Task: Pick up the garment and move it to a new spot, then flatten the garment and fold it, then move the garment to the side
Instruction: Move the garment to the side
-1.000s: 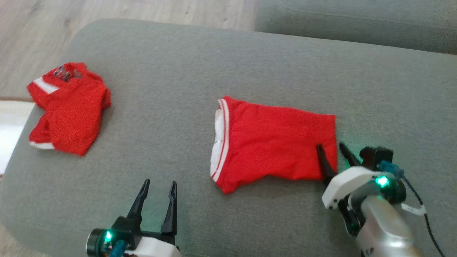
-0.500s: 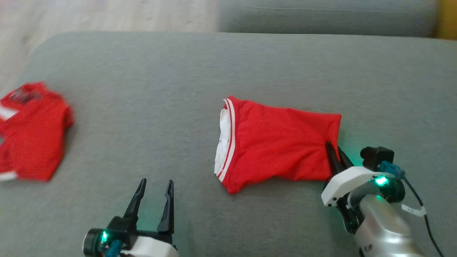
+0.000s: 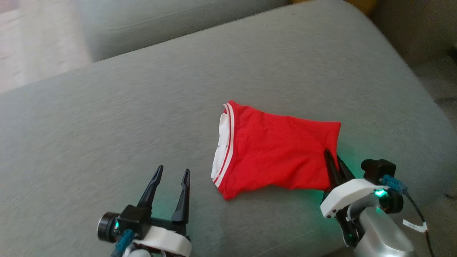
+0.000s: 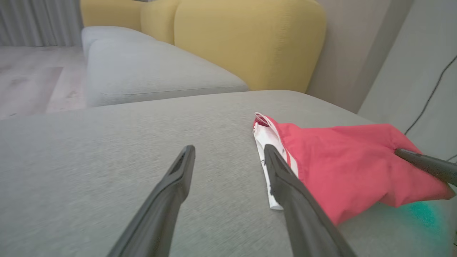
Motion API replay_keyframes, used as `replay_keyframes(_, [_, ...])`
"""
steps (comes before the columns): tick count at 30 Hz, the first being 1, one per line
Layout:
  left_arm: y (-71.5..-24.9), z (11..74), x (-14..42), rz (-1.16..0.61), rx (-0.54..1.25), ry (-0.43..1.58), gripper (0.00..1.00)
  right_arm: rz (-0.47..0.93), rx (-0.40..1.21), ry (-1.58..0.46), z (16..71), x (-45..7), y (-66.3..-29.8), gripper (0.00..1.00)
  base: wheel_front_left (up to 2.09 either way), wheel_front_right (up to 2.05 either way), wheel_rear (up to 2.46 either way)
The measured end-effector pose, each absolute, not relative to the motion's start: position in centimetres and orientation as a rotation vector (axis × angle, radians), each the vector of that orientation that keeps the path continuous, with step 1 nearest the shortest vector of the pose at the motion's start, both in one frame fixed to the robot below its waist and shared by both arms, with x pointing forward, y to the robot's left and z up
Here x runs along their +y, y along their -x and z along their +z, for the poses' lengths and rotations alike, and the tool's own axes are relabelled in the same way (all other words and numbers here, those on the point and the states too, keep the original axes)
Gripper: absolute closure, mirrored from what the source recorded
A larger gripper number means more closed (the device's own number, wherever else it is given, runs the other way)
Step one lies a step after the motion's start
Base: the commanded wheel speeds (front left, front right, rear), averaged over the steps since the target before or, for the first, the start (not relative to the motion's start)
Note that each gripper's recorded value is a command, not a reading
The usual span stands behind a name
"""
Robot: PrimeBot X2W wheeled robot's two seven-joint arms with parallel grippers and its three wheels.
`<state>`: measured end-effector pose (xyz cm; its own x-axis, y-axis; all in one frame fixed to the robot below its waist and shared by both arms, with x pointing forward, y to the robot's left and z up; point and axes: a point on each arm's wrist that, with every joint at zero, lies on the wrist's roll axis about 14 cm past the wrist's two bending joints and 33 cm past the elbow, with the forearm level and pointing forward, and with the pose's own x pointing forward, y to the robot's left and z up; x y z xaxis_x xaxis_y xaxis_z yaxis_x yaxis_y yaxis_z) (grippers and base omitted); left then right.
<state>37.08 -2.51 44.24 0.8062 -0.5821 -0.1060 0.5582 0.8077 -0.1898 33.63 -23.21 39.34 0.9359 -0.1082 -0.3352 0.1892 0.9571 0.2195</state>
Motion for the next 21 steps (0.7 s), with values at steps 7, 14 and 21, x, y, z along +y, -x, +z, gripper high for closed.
replay_keyframes(7, [-36.5, 43.8, -7.0, -0.754, 0.184, 0.167, 0.00, -0.246, 0.319, -0.236, 39.5, -26.1, -31.7, 1.00, 0.00, 0.00, 0.00])
replay_keyframes(14, [-36.7, 41.6, -5.5, -0.721, 0.235, 0.149, 0.00, -0.141, 0.255, -0.067, 44.1, -26.5, -39.0, 1.00, 0.00, 0.00, 0.00])
replay_keyframes(21, [-38.5, 40.9, -2.5, -0.628, 0.238, 0.139, 0.00, -0.185, 0.246, 0.134, 48.2, -32.1, -45.0, 1.00, 0.00, 0.00, 0.00])
